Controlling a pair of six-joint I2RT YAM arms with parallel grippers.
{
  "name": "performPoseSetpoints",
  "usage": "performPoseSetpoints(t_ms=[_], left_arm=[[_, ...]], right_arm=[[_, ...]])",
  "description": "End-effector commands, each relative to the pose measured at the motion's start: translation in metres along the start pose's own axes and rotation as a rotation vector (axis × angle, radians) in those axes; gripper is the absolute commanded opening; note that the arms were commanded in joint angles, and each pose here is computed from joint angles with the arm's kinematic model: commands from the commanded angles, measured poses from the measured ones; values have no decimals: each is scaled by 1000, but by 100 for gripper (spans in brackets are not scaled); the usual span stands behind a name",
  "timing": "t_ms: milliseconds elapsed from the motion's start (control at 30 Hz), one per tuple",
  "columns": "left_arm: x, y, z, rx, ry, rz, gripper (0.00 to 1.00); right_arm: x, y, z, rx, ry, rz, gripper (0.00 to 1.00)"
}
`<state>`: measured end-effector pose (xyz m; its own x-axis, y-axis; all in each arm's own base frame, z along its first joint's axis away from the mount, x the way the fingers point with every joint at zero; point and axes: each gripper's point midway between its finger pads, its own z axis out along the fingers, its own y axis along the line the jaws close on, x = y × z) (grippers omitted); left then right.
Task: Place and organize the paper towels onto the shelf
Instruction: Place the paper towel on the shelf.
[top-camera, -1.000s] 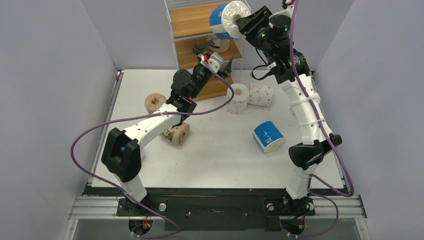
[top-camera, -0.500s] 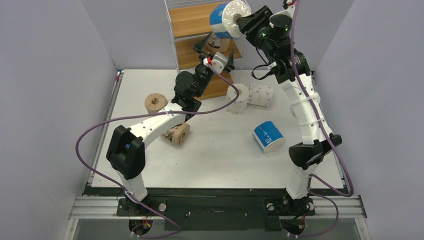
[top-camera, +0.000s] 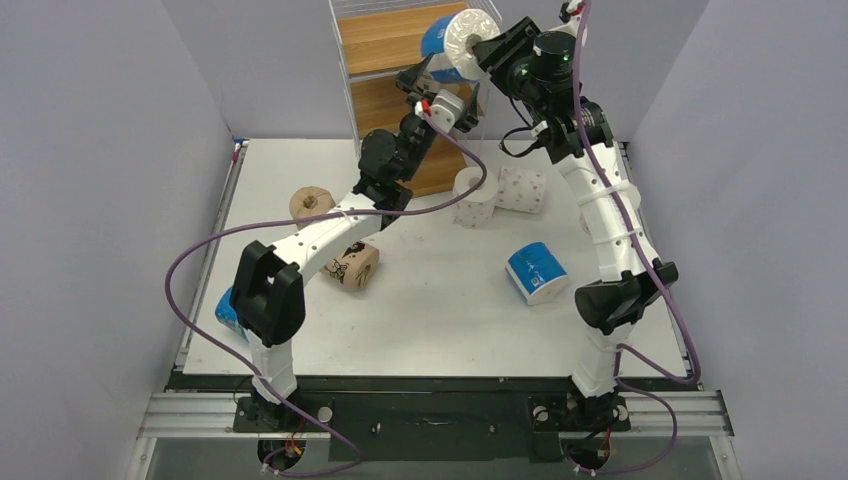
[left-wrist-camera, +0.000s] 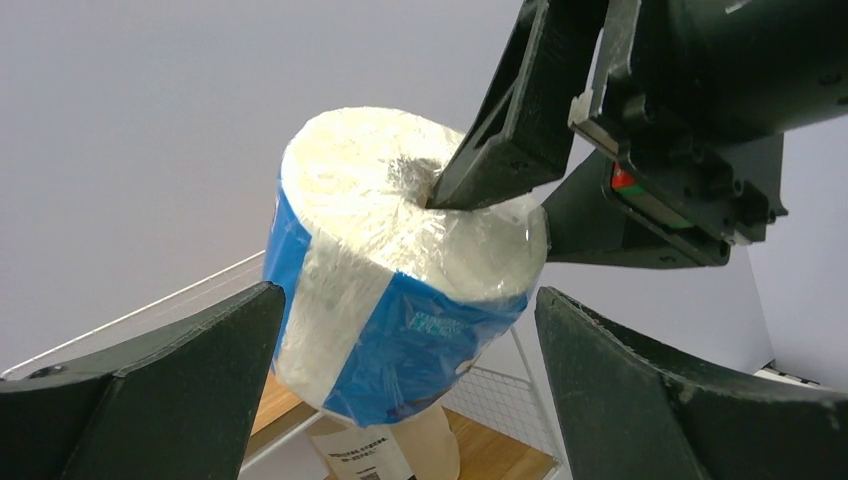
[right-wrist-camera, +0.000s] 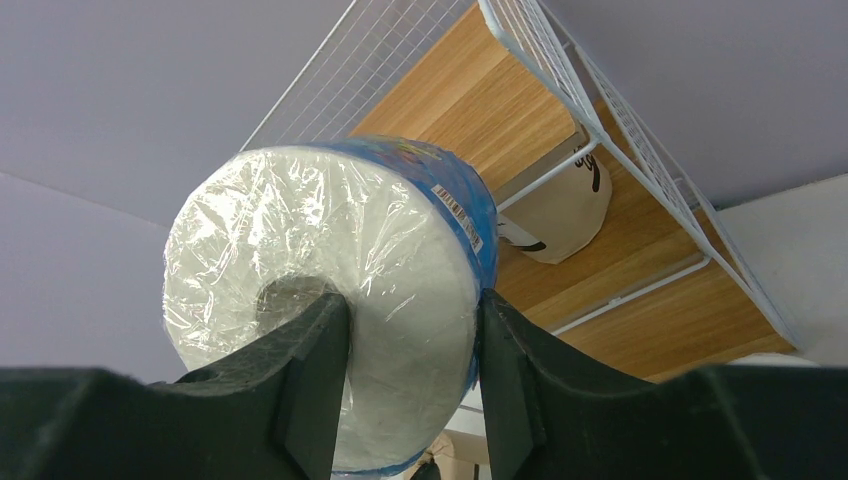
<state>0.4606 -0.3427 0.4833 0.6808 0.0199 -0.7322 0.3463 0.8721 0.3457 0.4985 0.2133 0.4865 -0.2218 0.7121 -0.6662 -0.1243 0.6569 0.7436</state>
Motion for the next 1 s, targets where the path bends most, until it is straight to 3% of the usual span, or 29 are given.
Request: performPoseSetpoints(t_ms=[0, 333, 733, 967], left_arm=[[-16, 15, 16, -36, -44, -90, 96], [10, 19, 23, -47, -3, -160, 97], [6, 2, 1, 55, -5, -77, 96], [9, 6, 10, 42, 3, -17, 96]], right_arm=[[-27, 32, -5, -119, -76, 38, 37], [-30, 32, -3, -129, -78, 50, 37], [-45, 43, -12, -162, -110, 81, 37], [-44, 46, -12, -168, -108, 86, 37]])
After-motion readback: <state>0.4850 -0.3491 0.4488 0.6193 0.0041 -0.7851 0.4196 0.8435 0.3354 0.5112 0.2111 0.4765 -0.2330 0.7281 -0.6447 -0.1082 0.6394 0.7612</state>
